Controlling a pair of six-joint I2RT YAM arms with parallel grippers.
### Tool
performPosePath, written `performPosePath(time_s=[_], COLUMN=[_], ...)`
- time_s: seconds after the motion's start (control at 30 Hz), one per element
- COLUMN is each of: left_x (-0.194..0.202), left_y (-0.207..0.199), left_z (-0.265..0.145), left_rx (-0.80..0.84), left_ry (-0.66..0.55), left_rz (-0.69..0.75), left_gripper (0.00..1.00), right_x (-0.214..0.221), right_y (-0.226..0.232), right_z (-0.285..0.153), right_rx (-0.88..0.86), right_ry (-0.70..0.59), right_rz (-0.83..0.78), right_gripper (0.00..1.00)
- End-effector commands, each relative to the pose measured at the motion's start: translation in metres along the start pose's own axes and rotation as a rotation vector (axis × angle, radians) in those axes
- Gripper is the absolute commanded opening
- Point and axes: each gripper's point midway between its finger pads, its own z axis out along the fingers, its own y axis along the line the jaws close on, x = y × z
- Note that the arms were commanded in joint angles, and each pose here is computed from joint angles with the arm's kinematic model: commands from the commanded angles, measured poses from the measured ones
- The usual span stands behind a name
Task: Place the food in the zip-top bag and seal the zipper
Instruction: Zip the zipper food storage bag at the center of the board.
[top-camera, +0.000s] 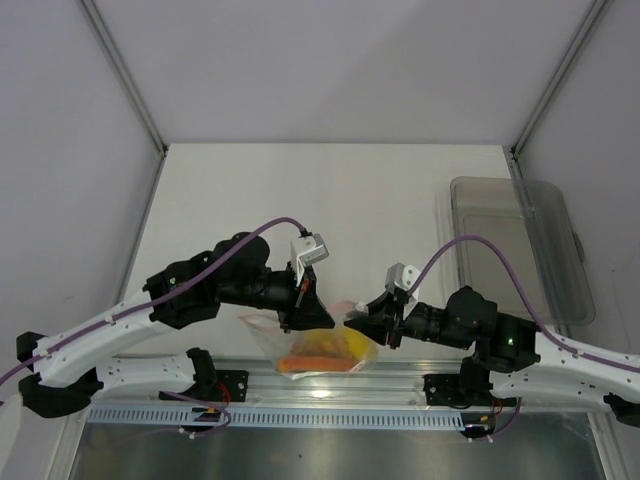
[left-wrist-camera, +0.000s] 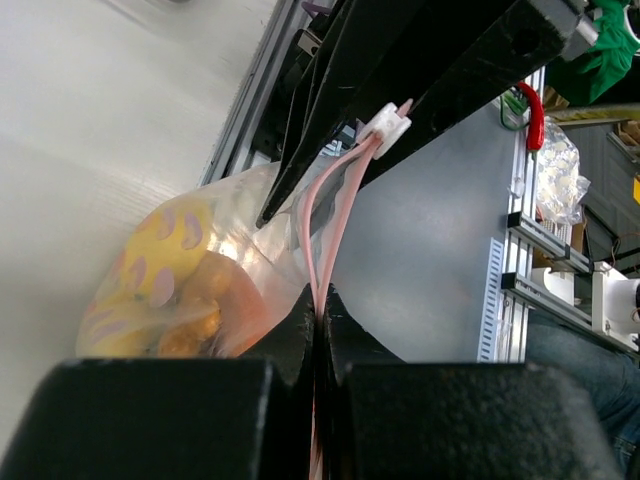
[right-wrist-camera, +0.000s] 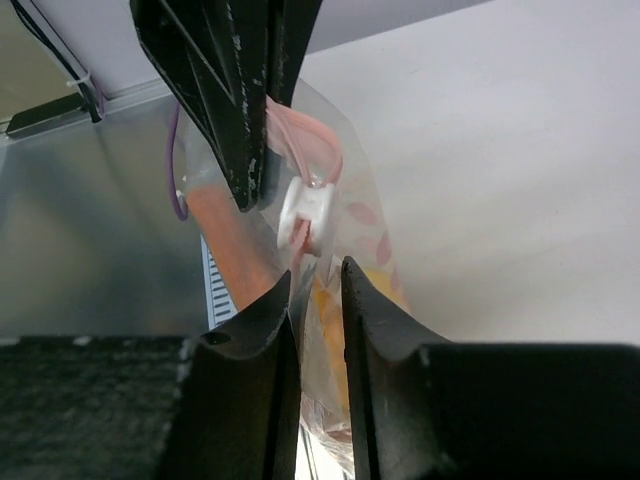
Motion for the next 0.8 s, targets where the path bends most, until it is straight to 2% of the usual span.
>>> performPosePath(time_s=[0.0,0.1,0.2,0.27,0.33,0.4,0.43,0.57,0.6,0.67,0.77], left_x=[-0.014,-0.011,-0.008,-0.006,-0.003,-0.002,-0.001,0.004,0.004,0.004,0.003], left_y=[-0.018,-0.016,-0.016,-0.017,-0.017,-0.017,-0.018,-0.014,-0.014,-0.013,-0.012], left_z=[-0.007,-0.006,-0.007,-0.009,-0.010,-0.011,-0.012,-0.014,-0.017,-0.018,-0.021], left_rx=[0.066,0.065,0.070,0.072,0.077,0.083,0.086,0.075,0.076,0.071,0.067], left_ry=[-0.053,-0.050,-0.047,-0.048,-0.044,-0.043,-0.046,-0.055,-0.065,-0.077,-0.102], left_rz=[0.003,-0.002,-0.003,0.001,0.001,0.004,0.006,0.014,0.026,0.031,0.046], left_gripper=[0.01,0.01,0.00,0.01,0.00,0.01,0.01,0.01,0.01,0.00,0.01], right_x=[-0.031,-0.029,-0.026,-0.024,-0.026,-0.028,-0.029,-0.039,-0.049,-0.054,-0.061], right_y=[0.011,0.011,0.012,0.011,0.012,0.012,0.012,0.013,0.013,0.015,0.025], right_z=[-0.001,0.000,-0.001,-0.001,-0.002,-0.002,-0.003,-0.005,-0.005,-0.004,0.004], right_rx=[-0.052,-0.055,-0.063,-0.070,-0.078,-0.082,-0.085,-0.090,-0.091,-0.099,-0.156], right_ry=[-0.119,-0.109,-0.096,-0.090,-0.092,-0.101,-0.103,-0.134,-0.177,-0.194,-0.205], right_rz=[-0.026,-0.031,-0.034,-0.033,-0.031,-0.030,-0.021,0.032,0.048,0.121,0.175], right_gripper=[0.22,0.32,0.33,0.31,0.23,0.02,0.00,0.00,0.00,0.00,0.00])
